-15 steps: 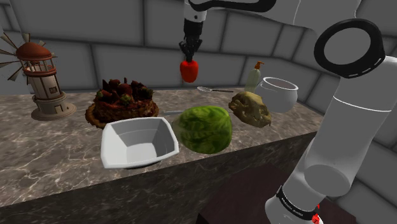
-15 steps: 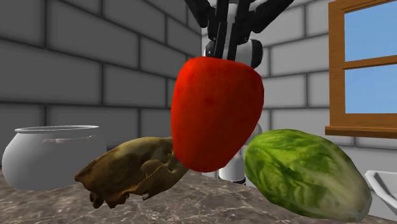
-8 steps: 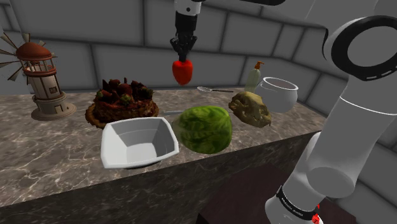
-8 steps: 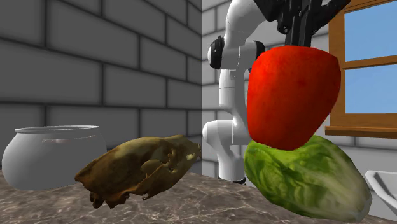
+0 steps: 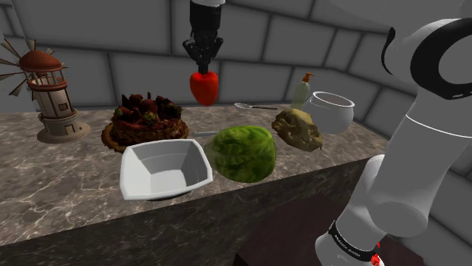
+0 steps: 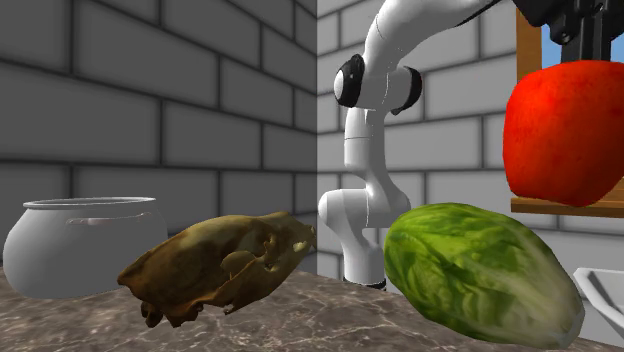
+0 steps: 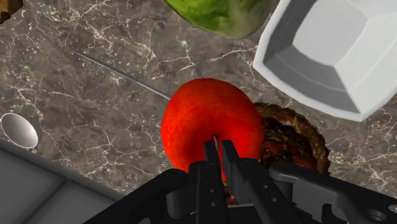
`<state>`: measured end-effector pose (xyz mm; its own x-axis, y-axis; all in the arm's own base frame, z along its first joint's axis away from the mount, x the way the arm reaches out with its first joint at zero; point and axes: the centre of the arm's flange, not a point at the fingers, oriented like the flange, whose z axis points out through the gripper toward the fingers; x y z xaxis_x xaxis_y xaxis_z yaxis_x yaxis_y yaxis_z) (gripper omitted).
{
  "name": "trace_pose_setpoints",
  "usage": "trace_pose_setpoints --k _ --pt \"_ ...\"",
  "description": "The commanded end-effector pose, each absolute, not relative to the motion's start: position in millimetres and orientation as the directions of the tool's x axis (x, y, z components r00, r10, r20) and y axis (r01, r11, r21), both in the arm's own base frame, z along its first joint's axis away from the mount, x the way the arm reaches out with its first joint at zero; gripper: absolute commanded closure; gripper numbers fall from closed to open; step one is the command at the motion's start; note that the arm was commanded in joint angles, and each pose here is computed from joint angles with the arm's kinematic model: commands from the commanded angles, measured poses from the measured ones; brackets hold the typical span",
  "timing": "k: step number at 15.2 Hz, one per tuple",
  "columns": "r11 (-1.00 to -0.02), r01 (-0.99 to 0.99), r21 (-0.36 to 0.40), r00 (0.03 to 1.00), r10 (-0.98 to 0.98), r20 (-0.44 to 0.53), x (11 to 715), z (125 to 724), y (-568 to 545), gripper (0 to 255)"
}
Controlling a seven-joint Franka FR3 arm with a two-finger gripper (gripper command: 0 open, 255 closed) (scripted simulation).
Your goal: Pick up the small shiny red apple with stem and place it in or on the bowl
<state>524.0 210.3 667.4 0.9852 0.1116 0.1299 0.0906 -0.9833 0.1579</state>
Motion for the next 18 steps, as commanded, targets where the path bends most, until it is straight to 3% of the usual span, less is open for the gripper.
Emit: trace_pose_setpoints --k 1,14,18 --pt "-0.983 0.089 0.158 0.985 0.11 0.13 511 672 231 255" --pt "-0.983 0.089 0.158 0.985 0.11 0.13 438 701 388 255" --pt "-0.983 0.089 0.158 0.985 0.11 0.13 438 680 388 255"
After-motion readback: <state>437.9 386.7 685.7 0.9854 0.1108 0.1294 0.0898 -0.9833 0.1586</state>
